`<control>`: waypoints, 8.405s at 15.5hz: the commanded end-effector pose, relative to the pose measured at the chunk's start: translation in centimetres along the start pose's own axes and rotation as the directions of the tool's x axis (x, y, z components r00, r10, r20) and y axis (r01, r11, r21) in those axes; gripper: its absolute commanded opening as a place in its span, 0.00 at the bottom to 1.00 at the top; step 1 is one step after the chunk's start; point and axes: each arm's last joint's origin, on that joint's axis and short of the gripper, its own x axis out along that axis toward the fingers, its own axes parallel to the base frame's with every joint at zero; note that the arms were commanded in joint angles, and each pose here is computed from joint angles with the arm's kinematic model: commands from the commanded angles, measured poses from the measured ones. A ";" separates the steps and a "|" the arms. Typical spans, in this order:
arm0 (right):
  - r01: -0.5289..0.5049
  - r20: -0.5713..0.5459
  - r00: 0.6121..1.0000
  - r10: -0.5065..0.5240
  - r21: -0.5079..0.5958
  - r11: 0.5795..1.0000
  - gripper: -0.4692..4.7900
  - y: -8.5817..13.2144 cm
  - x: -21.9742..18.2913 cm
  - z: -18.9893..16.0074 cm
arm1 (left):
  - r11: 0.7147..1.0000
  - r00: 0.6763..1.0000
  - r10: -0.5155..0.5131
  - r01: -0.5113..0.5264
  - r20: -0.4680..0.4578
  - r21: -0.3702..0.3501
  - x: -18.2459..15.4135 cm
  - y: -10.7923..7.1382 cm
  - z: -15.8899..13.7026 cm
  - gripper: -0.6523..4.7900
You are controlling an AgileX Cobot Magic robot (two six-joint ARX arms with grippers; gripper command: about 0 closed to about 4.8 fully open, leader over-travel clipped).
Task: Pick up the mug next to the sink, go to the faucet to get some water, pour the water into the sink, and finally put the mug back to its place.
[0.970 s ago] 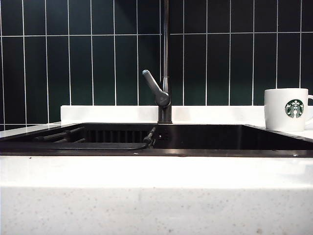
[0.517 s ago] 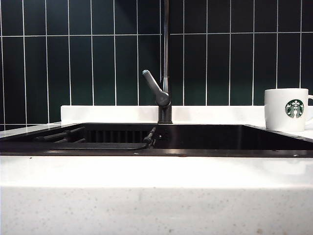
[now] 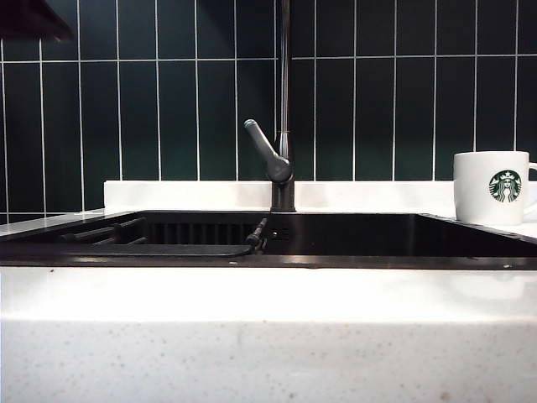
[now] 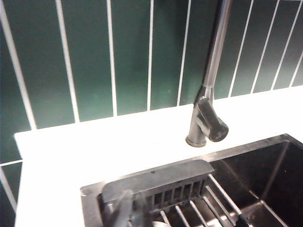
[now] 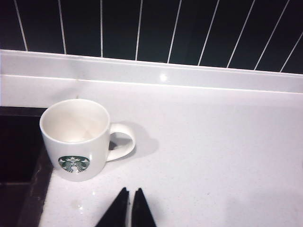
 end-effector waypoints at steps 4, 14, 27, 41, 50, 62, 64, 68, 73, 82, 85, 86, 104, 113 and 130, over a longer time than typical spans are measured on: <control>0.019 0.055 0.998 -0.019 0.006 1.000 0.33 -0.2 1.1 0.8 | 1.000 1.000 -0.016 0.016 -0.018 -0.011 2.0 0.7 -1.4 0.23; -0.031 -0.066 0.997 0.030 -0.013 0.999 0.40 0.1 11.3 -3.1 | 0.992 0.992 -0.119 0.117 -0.043 -0.039 6.9 2.1 -3.1 0.34; -0.216 -0.057 0.974 0.218 0.037 0.976 0.48 -1.2 16.7 -7.7 | 0.952 0.951 -0.302 0.297 -0.071 -0.079 12.9 2.0 -5.0 0.34; -0.228 0.065 0.973 0.223 0.066 0.971 0.48 -1.2 21.3 -7.8 | 0.940 0.939 -0.336 0.329 -0.075 -0.090 13.3 1.5 -5.6 0.34; -0.272 0.026 0.962 0.270 0.078 0.959 0.46 -0.9 22.4 -8.1 | 0.920 0.919 -0.386 0.376 -0.083 -0.114 13.4 1.3 -6.0 0.34; -0.271 0.039 0.963 0.268 0.072 0.960 0.24 -0.8 22.5 -7.8 | 0.917 0.914 -0.391 0.377 -0.107 -0.134 13.4 1.2 -6.3 0.34; -0.266 0.049 0.964 0.263 0.069 0.962 0.21 -0.9 22.6 -7.5 | 0.910 0.908 -0.405 0.390 -0.110 -0.139 13.4 1.2 -6.5 0.34; -0.268 0.061 0.963 0.264 0.065 0.961 0.28 -0.9 23.1 -7.4 | 0.909 0.905 -0.408 0.390 -0.120 -0.149 13.5 1.2 -6.7 0.34; -0.267 0.068 0.962 0.263 0.063 0.962 0.28 -0.9 23.3 -7.5 | 0.909 0.905 -0.408 0.390 -0.120 -0.148 13.5 1.2 -6.7 0.34; -0.268 0.068 0.962 0.263 0.063 0.961 0.11 -0.9 24.3 -7.8 | 0.899 0.895 -0.430 0.411 -0.120 -0.154 13.5 1.1 -6.8 0.34; -0.286 0.086 0.956 0.280 0.057 0.957 0.09 -0.9 24.2 -7.5 | 0.895 0.893 -0.434 0.413 -0.119 -0.166 13.5 1.1 -6.7 0.34; -0.285 0.092 0.956 0.279 0.057 0.957 0.09 -0.9 24.1 -7.3 | 0.890 0.888 -0.444 0.423 -0.117 -0.169 13.5 1.1 -6.7 0.34; -0.665 0.208 0.733 0.647 0.024 0.746 0.09 11.4 17.8 7.5 | 0.855 0.861 -0.508 0.498 -0.040 -0.141 19.7 2.9 -3.2 0.35; -0.717 0.143 0.693 0.706 0.034 0.697 0.09 15.3 17.8 9.0 | 0.818 0.820 -0.572 0.570 -0.006 -0.075 25.7 0.8 -3.7 0.40; -0.795 0.151 0.600 0.786 0.003 0.606 0.09 17.1 17.6 11.1 | 0.630 0.633 -0.774 0.773 0.020 -0.078 27.5 0.0 -3.5 0.46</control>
